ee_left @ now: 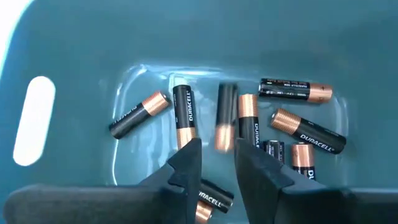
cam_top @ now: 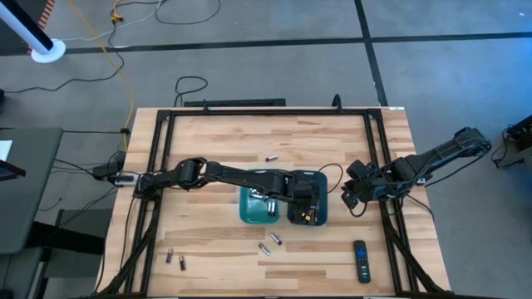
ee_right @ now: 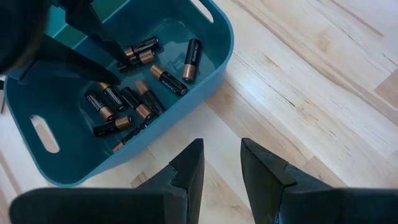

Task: Sort batteries
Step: Put the black battery into the blue bin

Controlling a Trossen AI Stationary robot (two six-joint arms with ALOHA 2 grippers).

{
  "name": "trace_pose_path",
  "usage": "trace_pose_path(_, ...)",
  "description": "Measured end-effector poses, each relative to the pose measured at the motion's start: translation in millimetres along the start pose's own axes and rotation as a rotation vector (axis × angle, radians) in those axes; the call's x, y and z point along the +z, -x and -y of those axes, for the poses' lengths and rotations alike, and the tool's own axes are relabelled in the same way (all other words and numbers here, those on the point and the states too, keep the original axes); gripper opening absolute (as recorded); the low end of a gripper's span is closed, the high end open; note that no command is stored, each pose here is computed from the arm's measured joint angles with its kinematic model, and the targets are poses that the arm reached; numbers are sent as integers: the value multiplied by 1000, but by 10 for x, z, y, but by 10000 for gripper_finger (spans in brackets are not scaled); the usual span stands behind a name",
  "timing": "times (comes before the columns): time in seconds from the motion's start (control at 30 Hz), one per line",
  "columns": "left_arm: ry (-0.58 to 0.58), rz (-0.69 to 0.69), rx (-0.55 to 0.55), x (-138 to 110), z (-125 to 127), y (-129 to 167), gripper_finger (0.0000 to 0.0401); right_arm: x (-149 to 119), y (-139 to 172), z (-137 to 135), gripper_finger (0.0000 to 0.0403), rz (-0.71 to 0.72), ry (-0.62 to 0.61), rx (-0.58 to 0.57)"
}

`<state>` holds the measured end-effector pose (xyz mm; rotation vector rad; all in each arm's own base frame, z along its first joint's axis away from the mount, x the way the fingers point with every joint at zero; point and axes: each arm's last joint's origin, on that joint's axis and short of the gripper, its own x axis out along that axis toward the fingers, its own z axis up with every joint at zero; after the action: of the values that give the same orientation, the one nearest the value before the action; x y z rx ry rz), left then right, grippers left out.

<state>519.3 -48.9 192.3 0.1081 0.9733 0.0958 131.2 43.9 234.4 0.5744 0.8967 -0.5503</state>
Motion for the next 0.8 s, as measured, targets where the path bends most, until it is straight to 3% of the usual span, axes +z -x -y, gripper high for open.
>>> trace_pose_path(0.27,-76,-20,17,-4,-29,71,106,0,0,0,123,0,0,0)
trace_pose_path(0.67,86,41,151,171,-598,1182,107,0,0,0,123,0,0,0)
trace_pose_path(0.8,105,79,178,196,-735,1384,107,0,0,0,123,0,0,0)
